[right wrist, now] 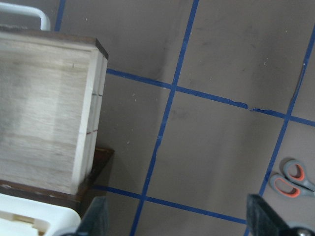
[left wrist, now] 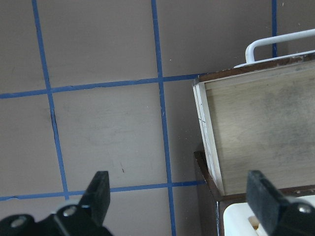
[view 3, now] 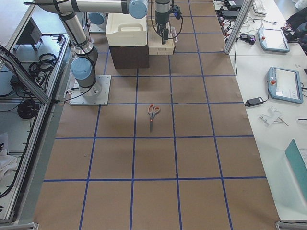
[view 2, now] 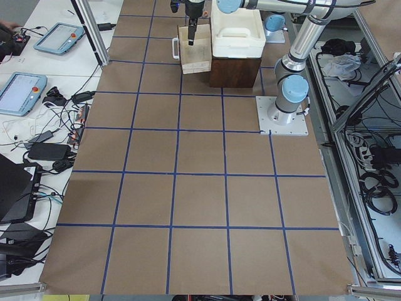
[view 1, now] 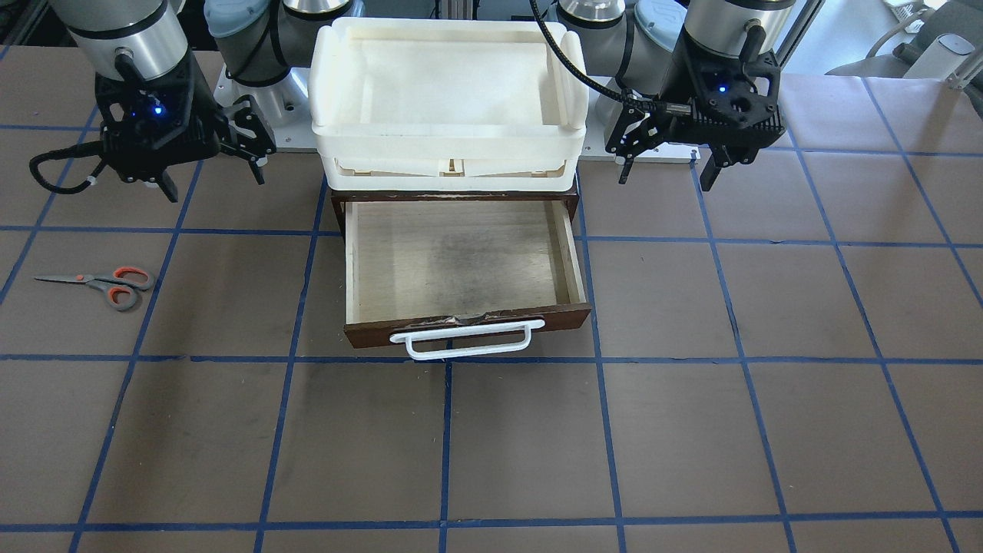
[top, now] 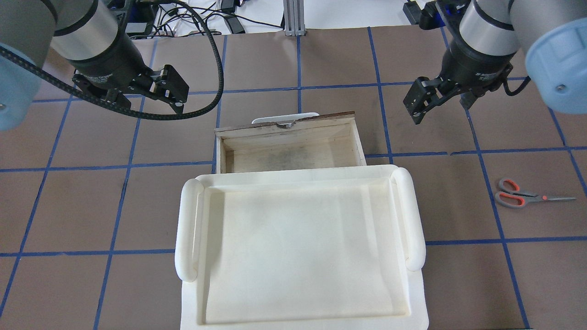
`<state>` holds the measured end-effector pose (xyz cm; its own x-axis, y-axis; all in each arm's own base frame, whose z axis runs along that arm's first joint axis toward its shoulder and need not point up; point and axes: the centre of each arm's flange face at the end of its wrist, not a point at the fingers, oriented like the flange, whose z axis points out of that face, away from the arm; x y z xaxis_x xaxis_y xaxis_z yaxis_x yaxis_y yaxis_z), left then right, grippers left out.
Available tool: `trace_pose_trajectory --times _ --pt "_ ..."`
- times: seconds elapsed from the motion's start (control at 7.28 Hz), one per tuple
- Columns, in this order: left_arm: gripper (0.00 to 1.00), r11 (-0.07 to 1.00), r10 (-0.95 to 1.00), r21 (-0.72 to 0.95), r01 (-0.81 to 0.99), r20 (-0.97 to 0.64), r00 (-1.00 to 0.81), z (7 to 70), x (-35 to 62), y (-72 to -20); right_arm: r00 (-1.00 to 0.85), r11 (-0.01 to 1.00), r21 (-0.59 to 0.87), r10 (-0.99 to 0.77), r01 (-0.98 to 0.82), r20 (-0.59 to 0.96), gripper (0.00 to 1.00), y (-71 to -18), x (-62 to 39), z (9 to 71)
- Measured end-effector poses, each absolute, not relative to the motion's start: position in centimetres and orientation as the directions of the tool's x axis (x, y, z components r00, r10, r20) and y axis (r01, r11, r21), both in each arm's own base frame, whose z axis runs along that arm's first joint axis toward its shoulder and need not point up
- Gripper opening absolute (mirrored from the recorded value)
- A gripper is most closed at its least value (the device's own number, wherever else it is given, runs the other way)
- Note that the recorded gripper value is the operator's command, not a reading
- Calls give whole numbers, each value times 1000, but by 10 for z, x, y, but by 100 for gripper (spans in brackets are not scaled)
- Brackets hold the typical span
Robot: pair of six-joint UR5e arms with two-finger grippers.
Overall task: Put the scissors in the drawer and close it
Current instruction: 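Move the right gripper toward the grey-and-orange scissors beside the drawer, then lower the right gripper onto the scissors and close on the handles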
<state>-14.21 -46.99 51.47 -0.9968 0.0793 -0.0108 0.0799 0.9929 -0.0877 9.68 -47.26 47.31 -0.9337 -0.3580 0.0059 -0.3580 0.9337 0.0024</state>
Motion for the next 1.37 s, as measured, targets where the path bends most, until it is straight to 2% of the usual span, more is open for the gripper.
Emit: trace_pose_trajectory --times 0.27,0.55,0.82,1.1,1.37 --pt "100 993 80 -86 80 -12 -997 514 -142 -471 -806 803 65 -590 -592 -47 100 -473 10 432" --pt "100 994 80 -77 81 -11 -997 509 -142 -472 -581 582 34 -805 -813 -122 100 -447 -100 367" --pt "100 995 73 -67 73 -9 -997 504 -142 -472 -363 363 20 -930 -932 -50 100 -423 -173 312" --pt "100 996 68 -64 68 -7 -998 501 -142 -472 -269 270 -10 -962 -963 -54 100 -412 -229 250" --pt "100 996 68 -63 68 -6 -998 501 -142 -472 -258 263 -70 -964 -962 -72 100 -394 -243 209"
